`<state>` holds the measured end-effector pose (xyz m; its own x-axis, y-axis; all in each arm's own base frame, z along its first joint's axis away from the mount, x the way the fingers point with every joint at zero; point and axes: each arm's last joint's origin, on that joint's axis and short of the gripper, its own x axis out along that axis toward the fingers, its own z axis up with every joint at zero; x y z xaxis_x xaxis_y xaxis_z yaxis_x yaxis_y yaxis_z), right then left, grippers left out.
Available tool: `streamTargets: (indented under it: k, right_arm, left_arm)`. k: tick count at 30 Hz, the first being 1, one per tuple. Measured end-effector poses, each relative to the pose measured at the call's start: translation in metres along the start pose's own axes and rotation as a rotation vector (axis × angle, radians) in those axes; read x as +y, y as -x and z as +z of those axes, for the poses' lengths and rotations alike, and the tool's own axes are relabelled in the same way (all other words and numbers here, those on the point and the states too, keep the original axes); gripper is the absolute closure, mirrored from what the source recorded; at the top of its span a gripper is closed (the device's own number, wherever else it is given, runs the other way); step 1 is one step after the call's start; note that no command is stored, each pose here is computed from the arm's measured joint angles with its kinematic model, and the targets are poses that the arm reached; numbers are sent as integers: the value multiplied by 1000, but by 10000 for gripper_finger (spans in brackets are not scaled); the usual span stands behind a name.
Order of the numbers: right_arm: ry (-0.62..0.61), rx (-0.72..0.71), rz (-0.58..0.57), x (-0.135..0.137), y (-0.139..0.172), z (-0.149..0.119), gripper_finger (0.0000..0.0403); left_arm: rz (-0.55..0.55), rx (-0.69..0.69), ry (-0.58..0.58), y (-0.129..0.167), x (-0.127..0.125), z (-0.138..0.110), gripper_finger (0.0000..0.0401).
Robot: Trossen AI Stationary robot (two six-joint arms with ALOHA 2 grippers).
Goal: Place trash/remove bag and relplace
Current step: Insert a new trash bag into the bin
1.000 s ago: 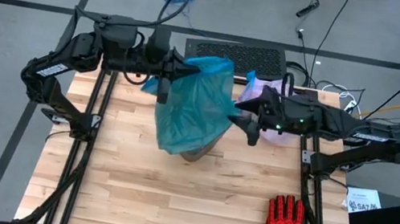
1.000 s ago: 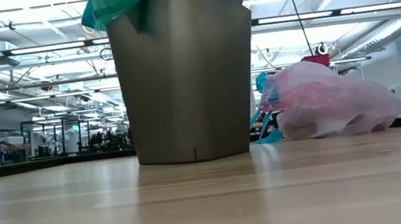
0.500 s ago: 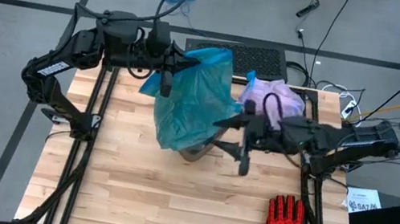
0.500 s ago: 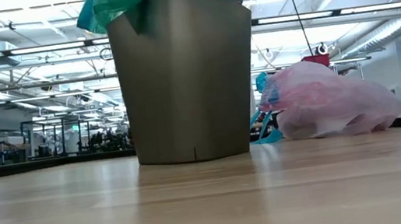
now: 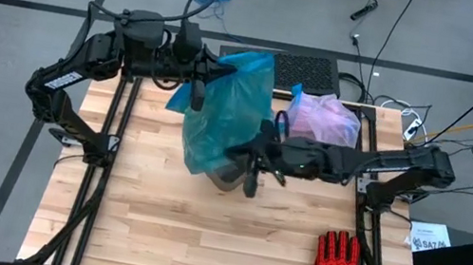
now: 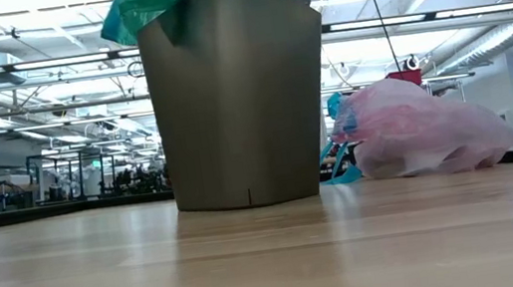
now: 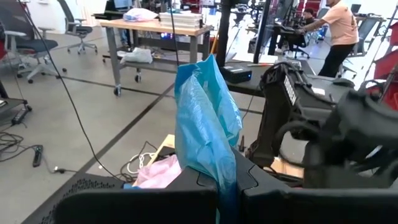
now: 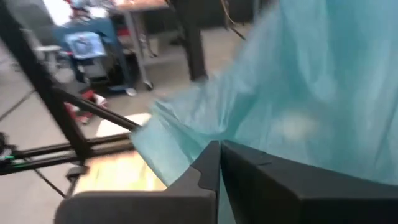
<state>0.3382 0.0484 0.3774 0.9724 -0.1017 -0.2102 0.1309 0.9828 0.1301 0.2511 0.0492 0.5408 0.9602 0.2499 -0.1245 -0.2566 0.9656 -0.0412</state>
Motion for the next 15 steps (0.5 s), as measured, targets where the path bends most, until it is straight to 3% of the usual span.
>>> streamTargets:
  k: [10, 13, 15]
  right_arm:
    - [-129, 213, -326, -21, 0, -27, 403]
    - [-146, 233, -351, -27, 5, -27, 403]
    - [-130, 221, -301, -25, 9, -22, 403]
  left_arm:
    - [-9, -3, 23, 0, -1, 0, 401]
    - [-8, -6, 24, 0, -1, 0, 401]
    - [7, -9, 24, 0, -1, 1, 401]
